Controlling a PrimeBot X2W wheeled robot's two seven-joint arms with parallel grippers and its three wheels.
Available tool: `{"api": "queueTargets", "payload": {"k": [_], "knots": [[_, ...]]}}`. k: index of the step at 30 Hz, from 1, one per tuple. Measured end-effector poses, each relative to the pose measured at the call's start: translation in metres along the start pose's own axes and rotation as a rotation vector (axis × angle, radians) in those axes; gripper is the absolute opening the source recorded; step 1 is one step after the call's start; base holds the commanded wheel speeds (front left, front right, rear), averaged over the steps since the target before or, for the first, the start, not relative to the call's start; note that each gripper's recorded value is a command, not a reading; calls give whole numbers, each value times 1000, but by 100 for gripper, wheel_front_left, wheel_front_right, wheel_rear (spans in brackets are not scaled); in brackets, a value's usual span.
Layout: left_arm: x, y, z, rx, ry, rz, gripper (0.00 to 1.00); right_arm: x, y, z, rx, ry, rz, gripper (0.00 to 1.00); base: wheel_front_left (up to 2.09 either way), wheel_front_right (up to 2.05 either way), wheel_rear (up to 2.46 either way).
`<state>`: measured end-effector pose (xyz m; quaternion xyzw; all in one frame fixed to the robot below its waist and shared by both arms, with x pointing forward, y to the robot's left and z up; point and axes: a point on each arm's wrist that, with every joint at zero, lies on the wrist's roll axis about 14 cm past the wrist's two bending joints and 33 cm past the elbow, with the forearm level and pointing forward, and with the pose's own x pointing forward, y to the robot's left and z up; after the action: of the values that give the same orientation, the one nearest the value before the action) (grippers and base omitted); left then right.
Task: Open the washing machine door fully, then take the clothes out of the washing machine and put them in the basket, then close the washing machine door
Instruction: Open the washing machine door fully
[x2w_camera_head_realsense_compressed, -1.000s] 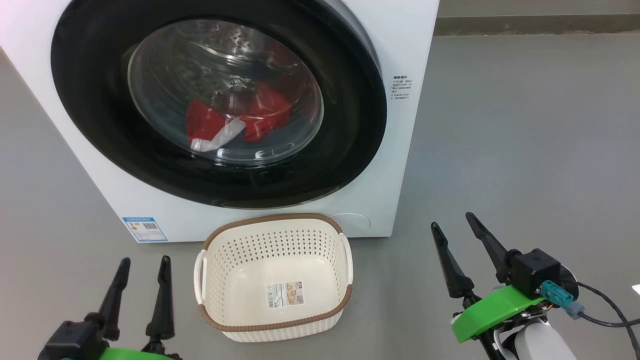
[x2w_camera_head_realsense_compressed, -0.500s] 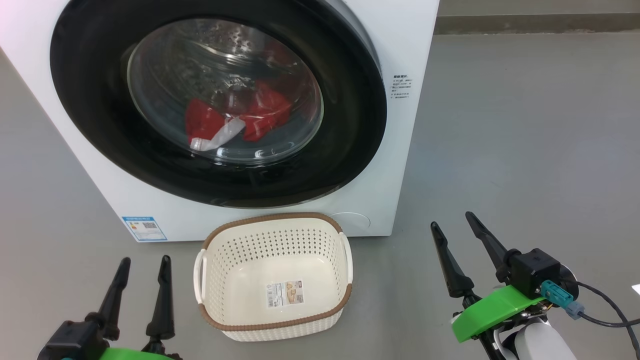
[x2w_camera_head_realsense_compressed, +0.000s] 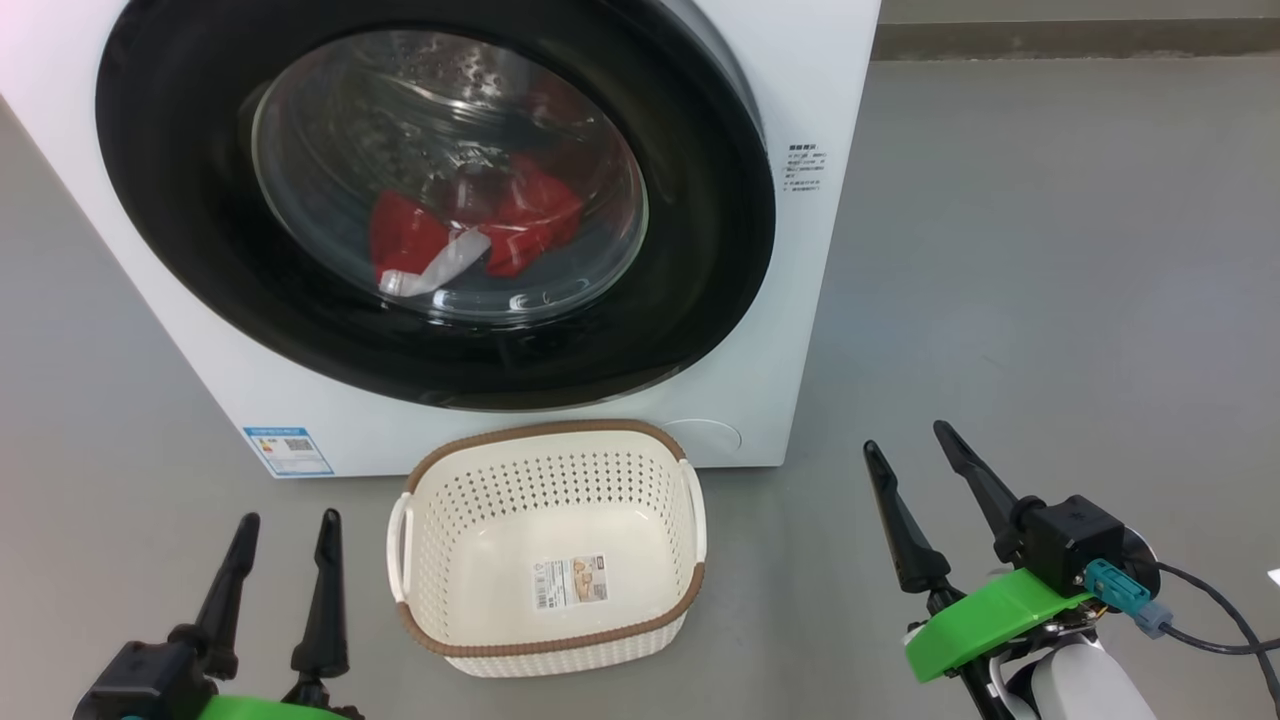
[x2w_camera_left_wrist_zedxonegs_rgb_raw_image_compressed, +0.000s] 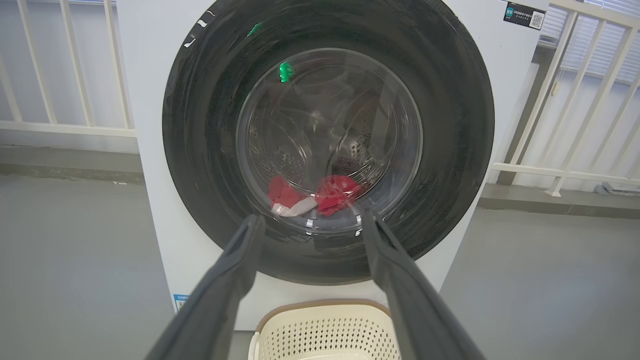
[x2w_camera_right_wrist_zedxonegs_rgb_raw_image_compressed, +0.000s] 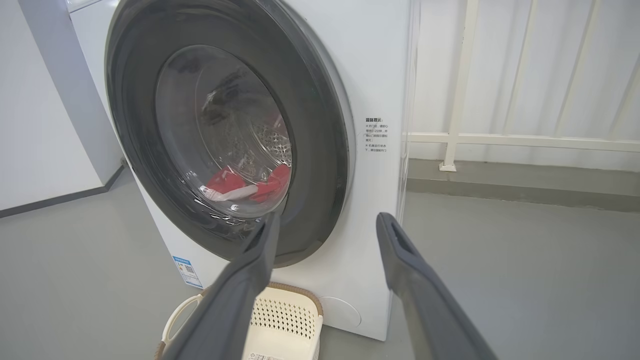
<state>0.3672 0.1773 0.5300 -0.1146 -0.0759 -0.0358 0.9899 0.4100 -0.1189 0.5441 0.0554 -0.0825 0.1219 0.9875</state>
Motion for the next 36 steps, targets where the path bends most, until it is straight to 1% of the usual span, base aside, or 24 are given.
{"api": "queueTargets", "payload": {"k": [8, 15, 21, 27, 32, 33, 34, 35, 36], "knots": [[0, 4, -4, 9, 15, 3, 100, 2, -2, -4, 11, 7, -5, 100, 0, 0, 0], [2, 4, -10, 4, 34, 0, 100, 16, -3, 3, 8, -17, 0, 100, 0, 0, 0], [9, 8, -13, 9, 41, 4, 100, 24, -10, -2, 23, -11, -19, 100, 0, 0, 0], [14, 13, -21, 8, 62, 13, 100, 45, -15, 6, 30, -50, -25, 100, 0, 0, 0], [21, 17, -24, 12, 66, 21, 100, 57, -24, 4, 48, -58, -39, 100, 0, 0, 0], [24, 18, -23, 12, 61, 21, 100, 60, -26, 4, 53, -62, -44, 95, 0, 0, 0], [26, 18, -22, 11, 57, 22, 100, 64, -28, 5, 58, -68, -49, 80, 0, 0, 0], [28, 19, -22, 11, 56, 23, 100, 67, -32, 7, 73, -76, -57, 53, 0, 0, 0], [28, 20, -23, 11, 58, 25, 100, 70, -35, 8, 90, -84, -64, 42, 0, 0, 0]]}}
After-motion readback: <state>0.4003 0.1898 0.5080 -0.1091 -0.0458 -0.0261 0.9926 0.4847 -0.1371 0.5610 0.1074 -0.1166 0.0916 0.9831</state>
